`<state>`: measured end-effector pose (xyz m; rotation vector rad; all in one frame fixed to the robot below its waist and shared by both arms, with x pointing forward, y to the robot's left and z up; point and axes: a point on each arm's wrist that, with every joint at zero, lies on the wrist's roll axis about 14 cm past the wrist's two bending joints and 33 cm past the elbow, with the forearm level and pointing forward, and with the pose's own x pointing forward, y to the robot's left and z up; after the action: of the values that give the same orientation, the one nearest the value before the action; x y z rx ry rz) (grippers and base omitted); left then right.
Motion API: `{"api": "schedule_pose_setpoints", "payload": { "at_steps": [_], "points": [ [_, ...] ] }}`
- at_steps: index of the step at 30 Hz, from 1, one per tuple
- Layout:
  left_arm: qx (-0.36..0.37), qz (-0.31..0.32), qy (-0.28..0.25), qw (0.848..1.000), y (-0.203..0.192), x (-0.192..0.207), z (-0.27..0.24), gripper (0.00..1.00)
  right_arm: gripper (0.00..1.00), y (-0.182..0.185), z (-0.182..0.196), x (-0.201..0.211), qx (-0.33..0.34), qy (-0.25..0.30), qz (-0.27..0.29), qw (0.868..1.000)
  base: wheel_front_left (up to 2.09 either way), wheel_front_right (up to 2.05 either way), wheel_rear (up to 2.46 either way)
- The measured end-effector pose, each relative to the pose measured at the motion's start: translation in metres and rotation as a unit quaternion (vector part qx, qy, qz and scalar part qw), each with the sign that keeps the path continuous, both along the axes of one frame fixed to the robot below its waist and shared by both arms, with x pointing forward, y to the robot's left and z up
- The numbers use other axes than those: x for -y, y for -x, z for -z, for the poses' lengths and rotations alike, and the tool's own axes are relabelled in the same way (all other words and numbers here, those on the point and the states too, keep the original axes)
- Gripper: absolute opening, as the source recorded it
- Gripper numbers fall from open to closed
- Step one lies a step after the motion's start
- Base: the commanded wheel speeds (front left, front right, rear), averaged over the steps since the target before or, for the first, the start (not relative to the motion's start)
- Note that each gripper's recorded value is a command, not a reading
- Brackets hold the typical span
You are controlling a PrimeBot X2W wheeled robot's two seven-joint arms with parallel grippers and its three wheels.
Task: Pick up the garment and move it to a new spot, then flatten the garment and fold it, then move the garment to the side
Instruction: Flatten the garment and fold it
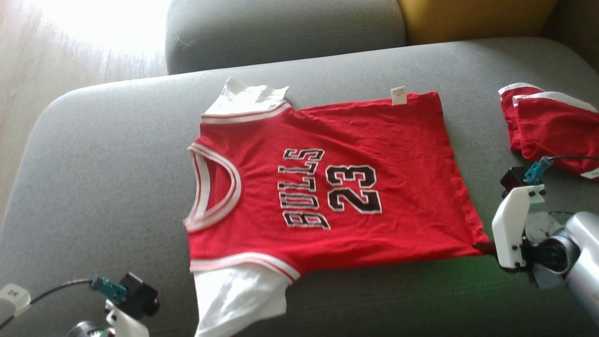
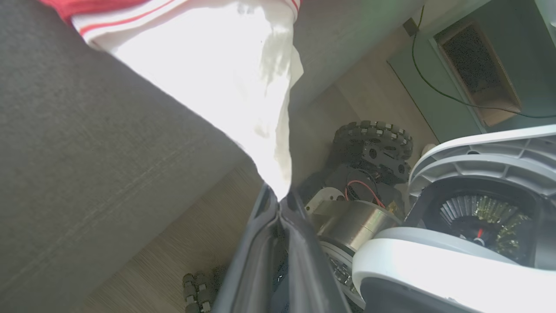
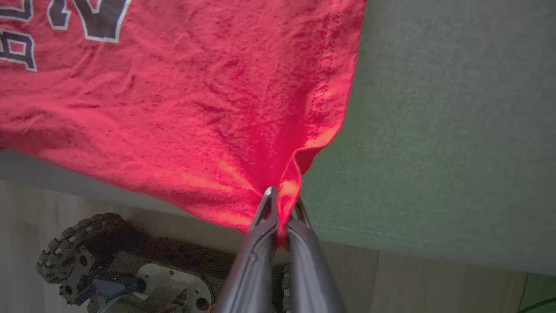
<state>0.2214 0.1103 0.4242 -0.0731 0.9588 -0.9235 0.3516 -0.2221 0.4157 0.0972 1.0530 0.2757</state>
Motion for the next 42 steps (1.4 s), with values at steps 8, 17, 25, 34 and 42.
{"api": "schedule_pose_setpoints", "payload": {
  "at_steps": [8,17,25,34,42],
  "points": [
    [-0.025,0.001,0.013,1.000,0.007,0.003,-0.005,0.00,0.00,0.023,0.008,0.004,-0.031,-0.008,-0.002,0.999,0.00,0.00,0.00],
    [-0.021,-0.017,0.040,0.999,-0.011,0.007,-0.019,0.00,0.00,0.004,-0.008,0.013,0.022,-0.004,0.015,1.000,0.00,0.00,0.00],
    [0.053,-0.038,0.065,0.996,-0.060,0.004,-0.057,0.00,0.00,-0.013,-0.017,0.003,0.064,-0.015,0.018,0.998,0.00,0.00,0.00],
    [0.096,-0.050,0.076,0.991,-0.093,0.005,-0.070,0.00,0.00,-0.034,-0.020,-0.007,0.091,-0.016,0.014,0.996,0.00,0.00,0.00],
    [0.123,-0.060,0.061,0.989,-0.130,0.004,-0.061,0.00,0.00,-0.067,-0.026,-0.002,0.127,-0.011,0.035,0.991,0.00,0.00,0.00]
  ]
}}
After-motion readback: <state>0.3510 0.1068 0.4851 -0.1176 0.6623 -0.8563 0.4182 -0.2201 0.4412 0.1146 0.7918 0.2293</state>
